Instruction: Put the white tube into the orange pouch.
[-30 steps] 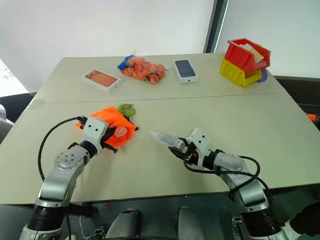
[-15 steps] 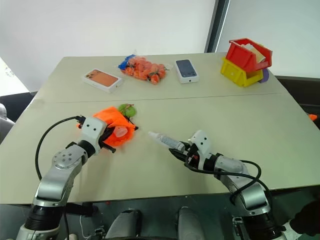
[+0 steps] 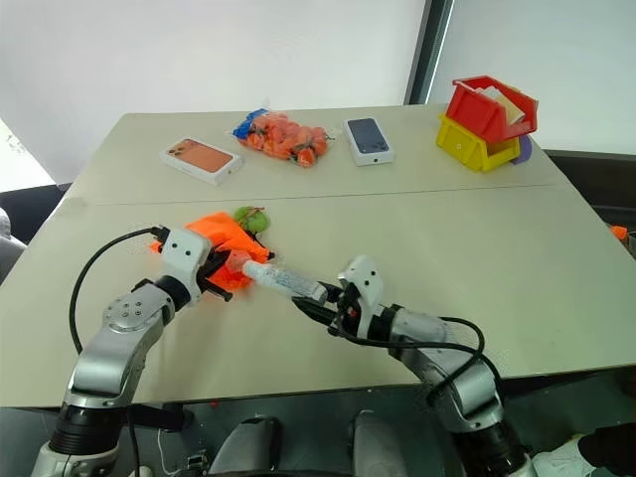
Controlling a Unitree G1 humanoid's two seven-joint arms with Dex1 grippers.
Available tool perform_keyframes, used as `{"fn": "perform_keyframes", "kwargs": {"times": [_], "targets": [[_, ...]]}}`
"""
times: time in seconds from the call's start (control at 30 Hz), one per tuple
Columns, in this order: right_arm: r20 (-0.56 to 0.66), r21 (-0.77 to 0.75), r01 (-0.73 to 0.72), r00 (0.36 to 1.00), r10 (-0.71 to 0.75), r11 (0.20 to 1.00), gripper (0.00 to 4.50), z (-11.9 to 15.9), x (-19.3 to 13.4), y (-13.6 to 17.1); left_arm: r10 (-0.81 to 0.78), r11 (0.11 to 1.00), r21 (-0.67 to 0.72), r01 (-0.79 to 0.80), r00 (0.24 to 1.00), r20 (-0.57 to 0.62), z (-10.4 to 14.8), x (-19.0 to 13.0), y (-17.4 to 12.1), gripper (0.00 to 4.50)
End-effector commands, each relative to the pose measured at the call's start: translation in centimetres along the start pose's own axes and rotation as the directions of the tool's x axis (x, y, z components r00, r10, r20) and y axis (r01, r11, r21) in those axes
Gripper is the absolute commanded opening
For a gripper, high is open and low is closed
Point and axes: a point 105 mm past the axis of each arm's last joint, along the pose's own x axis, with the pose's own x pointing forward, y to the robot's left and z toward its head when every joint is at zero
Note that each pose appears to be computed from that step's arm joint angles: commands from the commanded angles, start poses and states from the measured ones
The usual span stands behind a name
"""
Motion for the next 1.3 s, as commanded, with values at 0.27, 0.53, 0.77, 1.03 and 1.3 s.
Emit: {"fn": "perform_keyframes", "kwargs": {"times": [0.27,0.53,0.77,1.03,1.3], "targets": [[0.072,-0.073,0.045,0.997,-0.04,0.996,1.12,1.6,4.1,-1.3,-0.086,0.996,0.035,0.083,0.992,0.091,2.7,-1.0,-1.4,0.0],[0.07,-0.078,0.071,0.995,-0.066,0.994,1.12,2.9,8.2,-1.4,-0.196,0.981,0.024,0.194,0.977,0.091,2.8,-1.7,-3.4,0.0],[-0.005,-0.14,0.043,0.999,-0.044,0.989,1.12,2.6,11.3,-0.4,-0.23,0.973,0.006,0.23,0.968,0.099,2.9,-1.8,-4.0,0.0],[-0.016,-0.15,0.065,0.998,-0.068,0.987,1.12,2.7,13.4,0.1,-0.273,0.961,-0.015,0.277,0.954,0.123,3.3,-2.2,-4.9,0.0],[0.004,-0.171,-0.021,1.0,0.022,0.985,4.43,3.1,10.7,0.9,-0.3,0.951,-0.043,0.306,0.948,0.105,2.7,-3.1,-4.8,0.0]]}}
